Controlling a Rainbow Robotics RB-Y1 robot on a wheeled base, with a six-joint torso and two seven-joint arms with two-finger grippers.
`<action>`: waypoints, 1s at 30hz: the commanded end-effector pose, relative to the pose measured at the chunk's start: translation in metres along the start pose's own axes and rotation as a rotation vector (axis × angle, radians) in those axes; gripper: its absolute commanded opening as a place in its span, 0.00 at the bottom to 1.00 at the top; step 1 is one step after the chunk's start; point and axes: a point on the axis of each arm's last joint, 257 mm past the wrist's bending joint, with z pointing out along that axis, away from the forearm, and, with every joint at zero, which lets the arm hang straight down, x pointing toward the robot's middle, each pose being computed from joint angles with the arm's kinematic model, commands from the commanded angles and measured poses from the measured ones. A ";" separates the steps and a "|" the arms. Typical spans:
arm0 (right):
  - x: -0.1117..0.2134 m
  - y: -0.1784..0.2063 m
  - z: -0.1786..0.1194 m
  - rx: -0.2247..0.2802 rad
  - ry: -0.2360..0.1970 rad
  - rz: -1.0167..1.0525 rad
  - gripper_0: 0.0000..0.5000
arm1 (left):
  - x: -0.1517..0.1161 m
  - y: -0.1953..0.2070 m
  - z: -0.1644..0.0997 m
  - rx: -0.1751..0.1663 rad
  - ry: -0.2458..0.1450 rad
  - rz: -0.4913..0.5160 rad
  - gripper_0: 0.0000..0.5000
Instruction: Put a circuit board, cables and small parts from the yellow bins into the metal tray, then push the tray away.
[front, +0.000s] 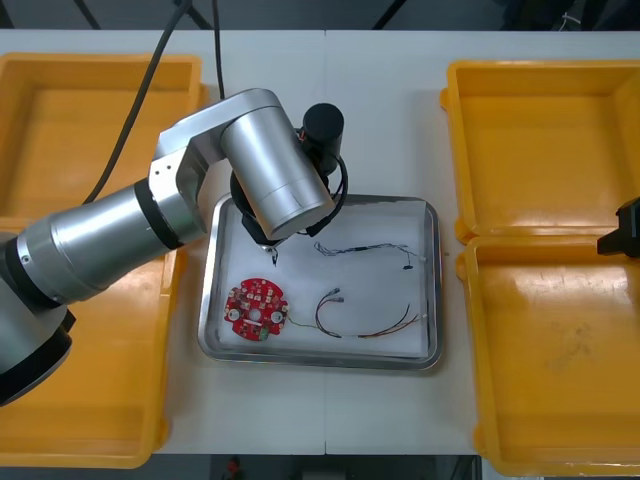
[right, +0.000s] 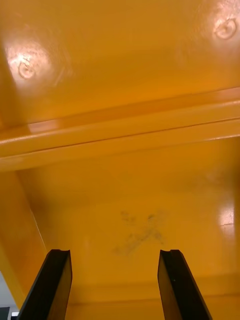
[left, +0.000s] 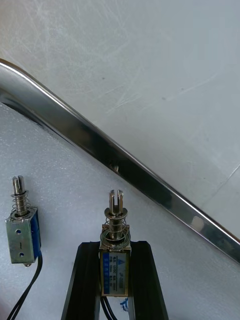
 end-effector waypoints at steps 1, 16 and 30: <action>0.002 -0.012 -0.012 0.037 -0.021 -0.026 1.00 | 0.016 -0.009 -0.002 0.009 0.017 -0.052 0.00; 0.005 -0.014 -0.010 0.041 -0.014 -0.023 1.00 | 0.039 0.016 0.001 -0.067 0.093 -0.046 0.00; 0.005 -0.014 -0.010 0.041 -0.014 -0.023 1.00 | 0.050 0.023 0.004 -0.085 0.112 -0.021 0.00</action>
